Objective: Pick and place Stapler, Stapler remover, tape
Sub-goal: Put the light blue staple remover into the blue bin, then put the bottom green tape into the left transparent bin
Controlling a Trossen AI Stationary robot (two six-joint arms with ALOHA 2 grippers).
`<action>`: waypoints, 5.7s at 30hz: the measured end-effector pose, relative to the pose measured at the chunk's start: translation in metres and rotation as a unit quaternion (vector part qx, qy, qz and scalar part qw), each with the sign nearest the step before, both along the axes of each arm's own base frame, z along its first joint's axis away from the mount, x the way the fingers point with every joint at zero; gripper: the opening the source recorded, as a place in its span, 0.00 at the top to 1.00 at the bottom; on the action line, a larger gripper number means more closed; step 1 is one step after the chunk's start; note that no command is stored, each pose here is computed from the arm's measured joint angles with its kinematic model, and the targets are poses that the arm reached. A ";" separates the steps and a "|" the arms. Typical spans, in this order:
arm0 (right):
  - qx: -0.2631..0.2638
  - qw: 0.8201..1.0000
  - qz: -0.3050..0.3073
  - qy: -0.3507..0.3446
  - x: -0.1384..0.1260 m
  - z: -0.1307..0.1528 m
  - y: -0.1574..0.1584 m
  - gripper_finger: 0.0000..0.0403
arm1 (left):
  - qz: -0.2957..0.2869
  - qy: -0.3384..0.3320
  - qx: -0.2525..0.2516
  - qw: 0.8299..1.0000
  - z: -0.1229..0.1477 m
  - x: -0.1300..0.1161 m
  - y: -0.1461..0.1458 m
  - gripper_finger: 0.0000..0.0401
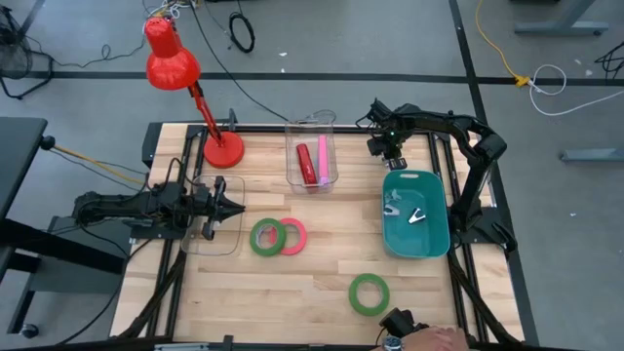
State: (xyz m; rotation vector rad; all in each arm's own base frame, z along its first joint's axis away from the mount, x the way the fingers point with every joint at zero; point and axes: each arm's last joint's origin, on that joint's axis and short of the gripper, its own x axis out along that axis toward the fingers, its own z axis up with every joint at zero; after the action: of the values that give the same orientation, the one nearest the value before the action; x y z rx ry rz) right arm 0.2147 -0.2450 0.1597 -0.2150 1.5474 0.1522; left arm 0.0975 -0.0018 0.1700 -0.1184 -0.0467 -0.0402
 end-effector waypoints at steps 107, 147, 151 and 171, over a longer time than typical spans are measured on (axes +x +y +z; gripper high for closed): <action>0.089 0.976 -0.197 0.036 -0.043 0.139 0.148 0.76 | 0.000 0.000 0.000 1.000 0.000 0.000 0.000 0.93; -0.012 0.963 -0.077 -0.259 0.053 0.171 0.197 0.63 | 0.000 0.000 0.000 1.000 0.000 0.000 0.000 0.93; -0.006 0.960 -0.043 -0.277 0.058 0.173 0.212 0.59 | 0.000 0.000 0.000 1.000 0.000 0.000 0.000 0.93; 0.039 0.953 0.139 -0.266 0.054 0.170 0.314 0.32 | 0.000 0.000 0.000 1.000 0.000 0.000 0.000 0.93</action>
State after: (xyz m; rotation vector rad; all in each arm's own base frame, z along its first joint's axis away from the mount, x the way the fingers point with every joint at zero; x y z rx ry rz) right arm 0.2691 0.0693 0.3295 -0.3780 0.9674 0.3475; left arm 0.0975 -0.0018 0.1700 -0.1187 -0.0467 -0.0401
